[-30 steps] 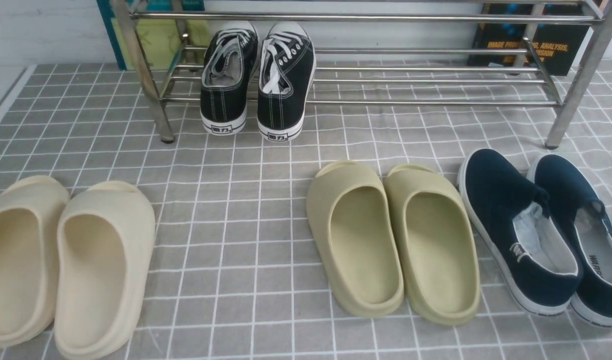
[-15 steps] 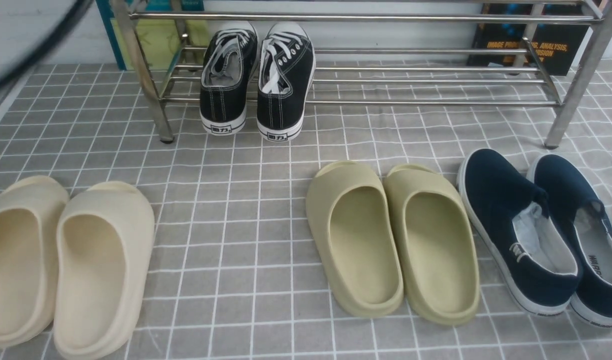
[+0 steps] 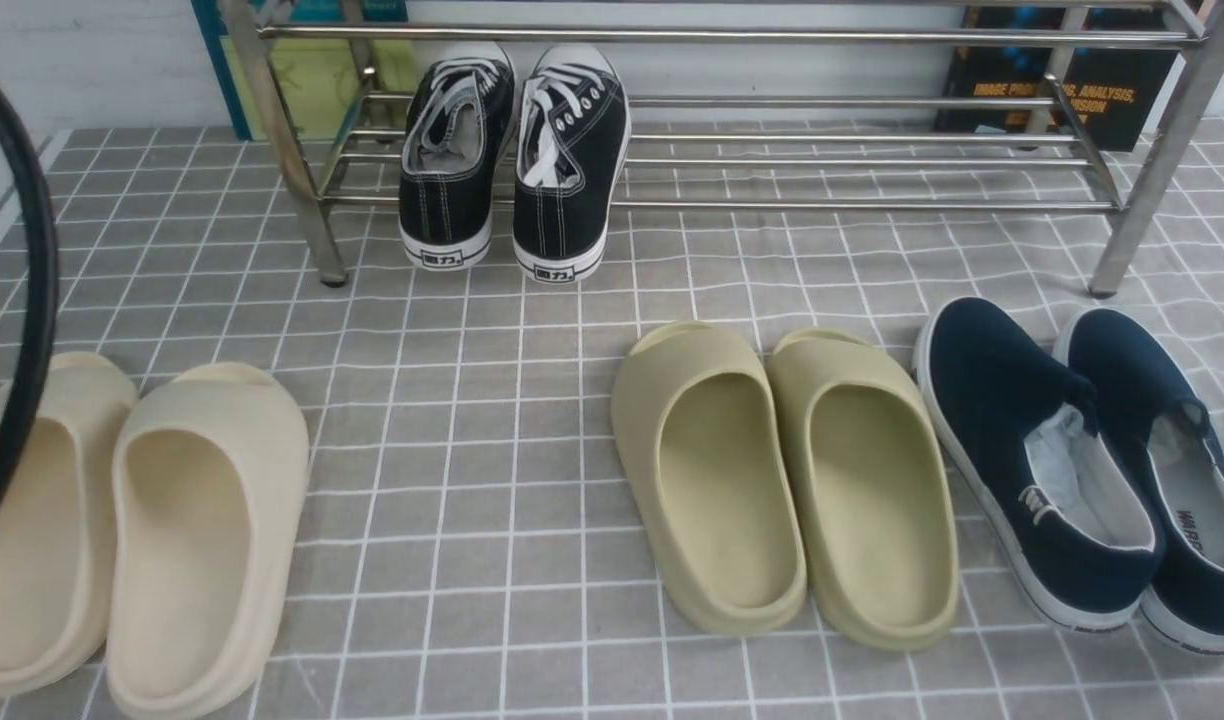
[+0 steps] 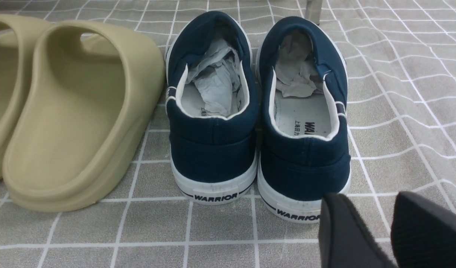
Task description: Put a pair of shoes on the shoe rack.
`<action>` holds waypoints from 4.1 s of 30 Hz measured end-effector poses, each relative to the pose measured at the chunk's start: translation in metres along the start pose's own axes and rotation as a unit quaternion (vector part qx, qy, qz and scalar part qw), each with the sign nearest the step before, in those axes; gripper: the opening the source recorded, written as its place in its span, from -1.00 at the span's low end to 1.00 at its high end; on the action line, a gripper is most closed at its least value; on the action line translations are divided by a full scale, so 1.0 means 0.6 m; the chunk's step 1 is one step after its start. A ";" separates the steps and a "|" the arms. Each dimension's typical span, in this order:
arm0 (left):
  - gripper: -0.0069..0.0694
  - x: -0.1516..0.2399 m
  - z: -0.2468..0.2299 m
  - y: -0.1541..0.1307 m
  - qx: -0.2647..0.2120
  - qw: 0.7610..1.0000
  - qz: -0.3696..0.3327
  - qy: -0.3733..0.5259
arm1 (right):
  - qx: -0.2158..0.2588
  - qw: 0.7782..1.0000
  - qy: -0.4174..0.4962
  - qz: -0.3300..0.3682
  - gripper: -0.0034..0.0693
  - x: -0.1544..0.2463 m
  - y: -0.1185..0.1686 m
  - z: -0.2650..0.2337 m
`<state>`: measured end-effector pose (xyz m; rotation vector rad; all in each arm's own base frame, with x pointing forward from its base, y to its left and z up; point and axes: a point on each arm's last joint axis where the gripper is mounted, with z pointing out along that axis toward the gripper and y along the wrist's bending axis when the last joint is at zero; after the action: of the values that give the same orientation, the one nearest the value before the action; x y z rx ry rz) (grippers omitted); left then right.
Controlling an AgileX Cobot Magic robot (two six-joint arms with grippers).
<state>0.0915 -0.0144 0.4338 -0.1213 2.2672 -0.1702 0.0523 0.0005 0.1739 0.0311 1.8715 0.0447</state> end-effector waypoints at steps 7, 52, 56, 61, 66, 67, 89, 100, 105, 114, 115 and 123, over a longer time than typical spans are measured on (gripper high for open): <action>-0.28 0.006 0.003 0.015 -0.039 0.999 0.010 -0.013 | 0.000 1.000 0.000 0.000 -0.25 0.000 0.000 0.000; -0.85 0.368 0.229 0.098 -0.015 0.979 -0.040 -0.201 | -0.002 1.000 0.000 -0.001 -0.25 0.000 0.000 0.000; -0.85 0.368 0.230 0.098 -0.016 0.979 -0.038 -0.200 | -0.002 1.000 0.000 -0.001 -0.25 0.000 0.000 0.000; -0.85 0.368 0.230 0.099 -0.017 0.979 -0.037 -0.200 | -0.002 1.000 0.000 -0.001 -0.25 0.000 0.000 0.000; -0.85 0.369 0.230 0.099 -0.017 0.979 -0.037 -0.200 | -0.002 1.000 0.000 -0.001 -0.25 0.000 0.000 0.000; -0.85 0.369 0.230 0.099 -0.017 0.979 -0.037 -0.199 | -0.002 1.000 0.000 -0.001 -0.25 0.000 0.000 0.000; -0.85 0.369 0.230 0.099 -0.017 0.980 -0.038 -0.197 | -0.002 1.000 0.000 -0.001 -0.25 0.000 0.000 0.000; -0.85 0.369 0.230 0.099 -0.017 0.980 -0.038 -0.197 | -0.002 1.000 0.000 -0.001 -0.25 0.000 0.000 0.000; -0.85 0.369 0.230 0.099 -0.017 0.980 -0.038 -0.197 | -0.002 1.000 0.000 -0.001 -0.25 0.000 0.000 0.000; -0.85 0.369 0.230 0.099 -0.017 0.980 -0.038 -0.197 | -0.002 1.000 0.000 -0.001 -0.25 0.000 0.000 0.000; -0.85 0.369 0.230 0.099 -0.017 0.980 -0.038 -0.197 | -0.002 1.000 0.000 -0.001 -0.25 0.000 0.000 0.000; -0.85 0.369 0.230 0.099 -0.017 0.980 -0.038 -0.197 | -0.002 1.000 0.000 -0.001 -0.25 0.000 0.000 0.000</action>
<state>0.0524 0.0006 0.1694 -0.2373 1.8722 -0.1341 0.0523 0.0007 0.1739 0.0278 1.8716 0.0472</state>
